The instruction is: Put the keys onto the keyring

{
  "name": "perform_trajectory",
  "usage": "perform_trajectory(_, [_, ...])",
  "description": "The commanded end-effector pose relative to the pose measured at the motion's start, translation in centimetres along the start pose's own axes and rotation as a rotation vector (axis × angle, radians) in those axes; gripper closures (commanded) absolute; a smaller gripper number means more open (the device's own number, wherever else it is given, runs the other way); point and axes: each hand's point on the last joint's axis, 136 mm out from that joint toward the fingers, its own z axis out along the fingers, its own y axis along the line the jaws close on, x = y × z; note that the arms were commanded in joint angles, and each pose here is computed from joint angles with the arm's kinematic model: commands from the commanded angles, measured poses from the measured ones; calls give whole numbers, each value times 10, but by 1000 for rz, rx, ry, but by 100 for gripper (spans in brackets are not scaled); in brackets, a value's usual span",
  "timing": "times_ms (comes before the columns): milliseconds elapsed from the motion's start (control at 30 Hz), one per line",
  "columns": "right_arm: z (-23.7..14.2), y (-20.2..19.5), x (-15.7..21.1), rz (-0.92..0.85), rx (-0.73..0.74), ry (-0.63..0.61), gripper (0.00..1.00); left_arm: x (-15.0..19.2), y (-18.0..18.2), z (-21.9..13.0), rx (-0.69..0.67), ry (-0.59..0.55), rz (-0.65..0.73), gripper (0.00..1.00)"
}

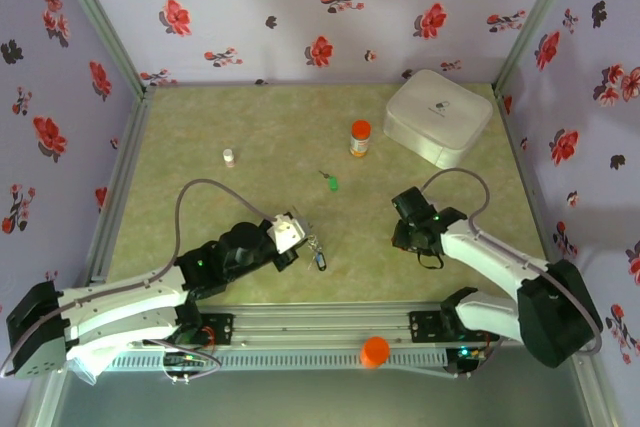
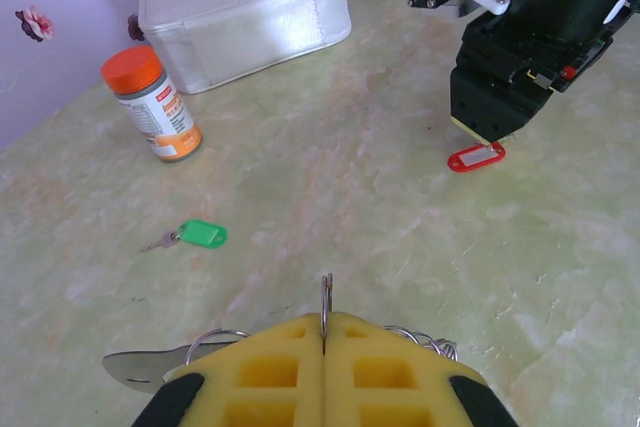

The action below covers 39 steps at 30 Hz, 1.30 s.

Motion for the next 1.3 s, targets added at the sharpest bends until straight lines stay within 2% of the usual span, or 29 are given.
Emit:
perform_trajectory(0, [-1, 2, -4, -10, -1, -1, 56, -27, 7, -1, -19, -70, -12, 100])
perform_trajectory(100, [1, 1, -4, -19, 14, 3, 59, -27, 7, -1, -20, -72, -9, 100])
perform_trajectory(433, [9, 1, 0, -52, 38, 41, 60, -25, 6, -1, -16, -71, -13, 100])
perform_trajectory(567, [10, 3, -1, -67, 36, 47, 67, -26, 6, -2, -13, -73, -20, 100])
perform_trajectory(733, [4, 7, -7, -74, 11, 19, 82, -22, 8, -3, -26, -56, -32, 100])
perform_trajectory(900, [-2, 23, -8, -107, -60, 22, 87, -21, 9, -5, -34, -60, -37, 100])
perform_trajectory(1067, [-16, 63, -6, -195, -206, 1, 87, -20, 10, -4, -37, -60, -34, 100])
perform_trajectory(1267, [-22, 99, 4, -234, -351, 41, 87, -21, 9, -3, -36, -63, -36, 100])
